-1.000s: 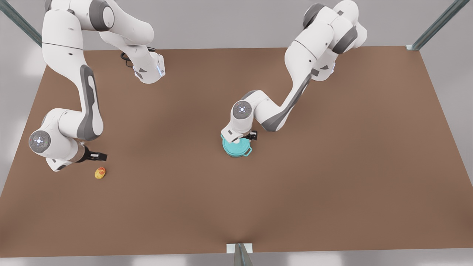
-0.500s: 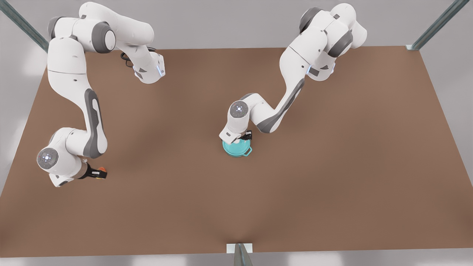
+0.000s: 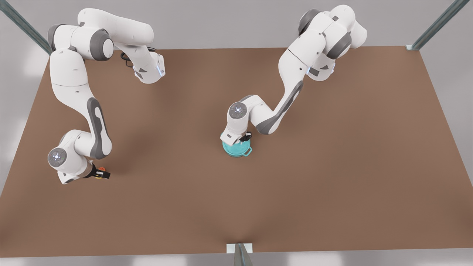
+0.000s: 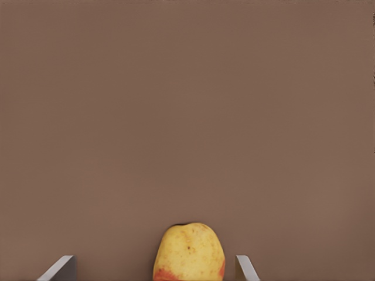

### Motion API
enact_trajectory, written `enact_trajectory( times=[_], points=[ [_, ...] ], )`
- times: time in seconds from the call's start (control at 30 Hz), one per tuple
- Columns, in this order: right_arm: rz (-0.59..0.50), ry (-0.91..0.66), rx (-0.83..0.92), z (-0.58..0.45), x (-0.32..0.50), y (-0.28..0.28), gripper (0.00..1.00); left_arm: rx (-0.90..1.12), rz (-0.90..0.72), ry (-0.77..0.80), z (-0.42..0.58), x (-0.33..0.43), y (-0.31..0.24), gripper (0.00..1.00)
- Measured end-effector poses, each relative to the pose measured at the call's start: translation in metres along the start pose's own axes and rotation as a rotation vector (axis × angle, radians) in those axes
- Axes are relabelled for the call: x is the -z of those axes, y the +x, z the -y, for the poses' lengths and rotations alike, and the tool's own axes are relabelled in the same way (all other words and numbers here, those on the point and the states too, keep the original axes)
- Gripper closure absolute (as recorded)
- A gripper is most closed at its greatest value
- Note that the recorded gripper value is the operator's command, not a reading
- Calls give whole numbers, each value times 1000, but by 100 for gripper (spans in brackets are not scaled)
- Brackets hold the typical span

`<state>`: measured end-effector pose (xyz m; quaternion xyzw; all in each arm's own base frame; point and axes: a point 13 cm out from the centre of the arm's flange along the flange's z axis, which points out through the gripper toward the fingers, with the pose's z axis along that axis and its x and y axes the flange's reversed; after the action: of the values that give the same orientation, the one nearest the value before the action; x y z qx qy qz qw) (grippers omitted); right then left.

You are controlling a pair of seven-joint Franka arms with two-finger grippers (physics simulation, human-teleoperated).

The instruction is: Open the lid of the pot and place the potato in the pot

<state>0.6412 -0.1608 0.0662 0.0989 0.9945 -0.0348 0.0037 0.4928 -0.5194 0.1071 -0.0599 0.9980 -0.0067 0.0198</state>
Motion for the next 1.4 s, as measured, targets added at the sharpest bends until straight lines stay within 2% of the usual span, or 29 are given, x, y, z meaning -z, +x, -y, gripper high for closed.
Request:
enact_trajectory(
  times=[0.13, 0.2, 0.27, 0.33, 0.43, 0.47, 0.53, 0.57, 0.63, 0.67, 0.7, 0.73, 0.77, 0.8, 0.87, 0.97, 1.2, 1.33, 1.4],
  points=[
    [10, 1, -3, 1, -10, 3, 0, 31, 35, 7, -2, 18, -20, 72],
    [19, 2, -8, 4, -11, 3, 0, 89, 80, 21, -15, 47, -68, 72],
    [24, 2, -10, 5, -15, 5, 0, 195, 95, 12, -71, 57, -139, 71],
    [30, 3, -14, 8, -19, 6, 0, 303, 78, -16, -151, 25, -208, 71],
    [41, 4, -21, 13, -21, 4, 0, 322, 42, -29, -195, -49, -230, 71],
    [44, 1, -23, 13, -22, 4, 0, 309, 43, -21, -195, -57, -231, 0],
    [47, -6, -26, 14, -25, 5, 3, 285, 57, 16, -188, -43, -241, 0],
    [49, -7, -27, 14, -25, 4, 4, 278, 80, 49, -181, -9, -259, 0],
    [54, -8, -27, 14, -26, 4, 13, 256, 106, 68, -186, 46, -281, 0],
    [56, -8, -27, 14, -25, 3, 19, 265, 108, 59, -214, 72, -295, 0],
    [58, -9, -27, 14, -25, 3, 23, 307, 118, 61, -269, 137, -315, 0],
    [60, -9, -28, 14, -25, 2, 27, 335, 122, 45, -326, 211, -305, 0],
    [62, -9, -28, 14, -25, 2, 30, 332, 109, 4, -365, 259, -262, 0],
    [63, -9, -28, 13, -25, 2, 32, 318, 91, -20, -384, 280, -234, 0],
    [65, -9, -29, 13, -25, 1, 33, 273, 32, -40, -395, 276, -213, 0],
    [67, -10, -29, 12, -25, 1, 30, 202, -34, -52, -398, 262, -201, 0],
    [65, -16, -24, 5, -26, 2, 28, 59, -96, -57, -397, 253, -188, 0],
    [64, -17, -27, 4, -26, 3, 37, 3, -108, -56, -398, 252, -186, 0],
    [64, -17, -28, 4, -26, 3, 37, -20, -112, -56, -399, 252, -186, 0]
  ],
)
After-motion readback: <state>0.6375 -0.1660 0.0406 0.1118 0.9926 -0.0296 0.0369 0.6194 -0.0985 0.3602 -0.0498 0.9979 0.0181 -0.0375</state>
